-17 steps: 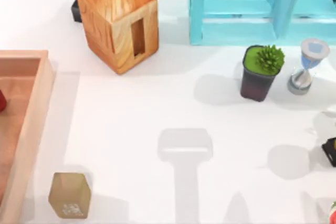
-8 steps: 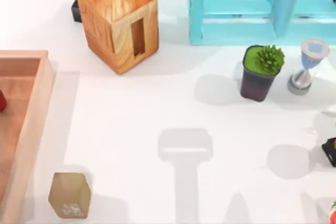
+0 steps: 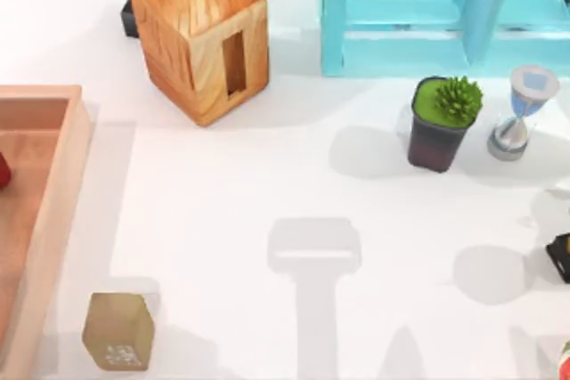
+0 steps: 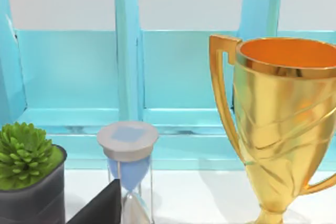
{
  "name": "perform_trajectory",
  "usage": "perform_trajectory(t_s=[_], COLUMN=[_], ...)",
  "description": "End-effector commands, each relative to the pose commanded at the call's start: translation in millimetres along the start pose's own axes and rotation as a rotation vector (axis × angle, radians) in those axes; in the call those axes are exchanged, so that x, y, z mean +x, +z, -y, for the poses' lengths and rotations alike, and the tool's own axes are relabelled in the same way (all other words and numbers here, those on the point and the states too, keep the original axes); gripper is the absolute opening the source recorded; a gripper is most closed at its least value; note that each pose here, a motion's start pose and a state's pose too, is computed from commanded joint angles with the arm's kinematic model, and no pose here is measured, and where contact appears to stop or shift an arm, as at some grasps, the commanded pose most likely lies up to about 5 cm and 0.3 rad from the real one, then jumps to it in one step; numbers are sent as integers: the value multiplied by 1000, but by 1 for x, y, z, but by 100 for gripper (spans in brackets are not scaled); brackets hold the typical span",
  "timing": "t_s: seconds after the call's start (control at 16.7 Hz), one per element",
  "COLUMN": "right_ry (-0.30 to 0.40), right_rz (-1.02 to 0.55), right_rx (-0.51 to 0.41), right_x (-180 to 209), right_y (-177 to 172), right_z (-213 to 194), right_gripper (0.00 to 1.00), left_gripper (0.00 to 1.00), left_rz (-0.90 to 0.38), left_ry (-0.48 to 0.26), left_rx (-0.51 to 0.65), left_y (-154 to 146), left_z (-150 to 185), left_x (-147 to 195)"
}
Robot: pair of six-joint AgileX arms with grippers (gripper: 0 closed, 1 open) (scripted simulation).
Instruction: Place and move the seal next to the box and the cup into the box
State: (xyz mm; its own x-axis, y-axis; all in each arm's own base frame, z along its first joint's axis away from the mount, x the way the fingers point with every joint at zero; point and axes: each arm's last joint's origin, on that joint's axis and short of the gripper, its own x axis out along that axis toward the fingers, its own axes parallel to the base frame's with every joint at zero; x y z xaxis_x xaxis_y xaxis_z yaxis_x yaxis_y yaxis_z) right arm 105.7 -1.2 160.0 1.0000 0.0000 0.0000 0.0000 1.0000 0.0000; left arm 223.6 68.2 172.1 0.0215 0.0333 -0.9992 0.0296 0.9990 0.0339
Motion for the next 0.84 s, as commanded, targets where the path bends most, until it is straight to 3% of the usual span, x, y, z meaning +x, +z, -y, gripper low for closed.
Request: perform_trajectory(t_s=[0.36,0.6,0.84], right_ry=[0,0,0], right_rz=[0,0,0], right_rx=[0,0,0], right_x=[0,0,0], right_y=[0,0,0], right_z=[0,0,0], right_gripper=[100,100,100], left_gripper=[100,100,100], left_rz=[52,18,-5], left_ry=[56,22,-6], left_rx=[-15,-15,-5], left_y=[10,4,-2], left_z=[-8,-10,-4], left_x=[-58,-86,-91])
